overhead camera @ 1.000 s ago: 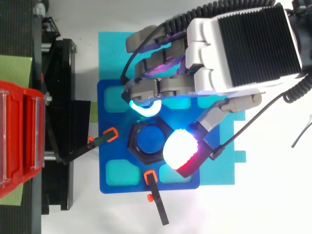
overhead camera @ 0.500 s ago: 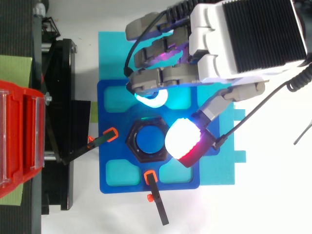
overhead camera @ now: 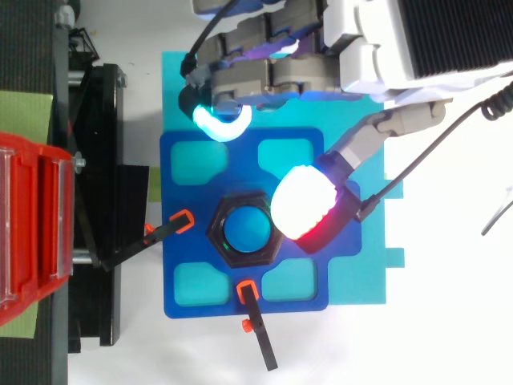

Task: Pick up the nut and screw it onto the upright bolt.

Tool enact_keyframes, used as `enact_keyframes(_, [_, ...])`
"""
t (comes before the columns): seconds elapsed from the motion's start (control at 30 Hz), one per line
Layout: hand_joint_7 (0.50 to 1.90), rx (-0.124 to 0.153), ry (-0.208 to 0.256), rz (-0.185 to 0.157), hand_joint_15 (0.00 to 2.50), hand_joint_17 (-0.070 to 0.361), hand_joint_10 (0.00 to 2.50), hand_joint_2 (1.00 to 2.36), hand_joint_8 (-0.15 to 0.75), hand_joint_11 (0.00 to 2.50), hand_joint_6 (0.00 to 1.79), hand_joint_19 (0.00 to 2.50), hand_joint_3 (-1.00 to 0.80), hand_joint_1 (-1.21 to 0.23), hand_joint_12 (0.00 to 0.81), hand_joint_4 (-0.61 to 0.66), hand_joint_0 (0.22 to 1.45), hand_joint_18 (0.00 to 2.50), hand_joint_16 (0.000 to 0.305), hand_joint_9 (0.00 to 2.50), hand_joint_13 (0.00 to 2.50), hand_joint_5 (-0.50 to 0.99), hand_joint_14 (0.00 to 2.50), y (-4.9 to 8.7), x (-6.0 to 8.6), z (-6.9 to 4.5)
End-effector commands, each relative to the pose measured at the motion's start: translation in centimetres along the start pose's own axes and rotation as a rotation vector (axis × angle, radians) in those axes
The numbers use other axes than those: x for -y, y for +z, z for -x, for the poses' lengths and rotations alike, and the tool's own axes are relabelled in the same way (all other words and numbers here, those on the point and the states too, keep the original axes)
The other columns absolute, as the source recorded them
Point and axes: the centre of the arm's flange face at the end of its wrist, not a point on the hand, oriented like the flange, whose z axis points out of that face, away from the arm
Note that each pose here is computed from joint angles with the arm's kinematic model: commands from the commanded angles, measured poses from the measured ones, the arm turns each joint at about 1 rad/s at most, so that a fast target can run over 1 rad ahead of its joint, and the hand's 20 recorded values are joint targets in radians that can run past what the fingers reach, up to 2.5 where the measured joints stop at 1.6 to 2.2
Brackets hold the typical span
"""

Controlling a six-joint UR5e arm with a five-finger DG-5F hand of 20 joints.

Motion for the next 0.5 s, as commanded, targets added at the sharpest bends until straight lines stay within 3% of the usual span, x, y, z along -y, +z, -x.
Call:
enact_keyframes(0.0, [0.93, 0.004, -0.001, 0.007, 0.00, 0.028, 0.00, 1.00, 0.230, 0.07, 0.50, 0.00, -0.50, -0.20, 0.170, 0.26, 0.52, 0.44, 0.012, 1.31, 0.83, -0.04, 0.00, 0.3, -0.5, -0.1])
enact_keyframes(0.17, [0.81, -0.009, 0.006, 0.014, 0.00, 0.038, 0.00, 1.00, 0.216, 0.02, 0.50, 0.00, -0.50, -0.20, 0.190, 0.23, 0.51, 0.40, 0.017, 1.21, 0.77, -0.07, 0.00, 0.6, -1.4, -0.5])
enact_keyframes(0.47, [0.68, -0.026, 0.024, -0.012, 0.00, 0.053, 0.00, 1.00, 0.203, 0.00, 0.50, 0.00, -0.50, -0.17, 0.221, 0.20, 0.49, 0.19, 0.023, 0.90, 0.54, -0.10, 0.00, 0.3, -3.2, -2.8])
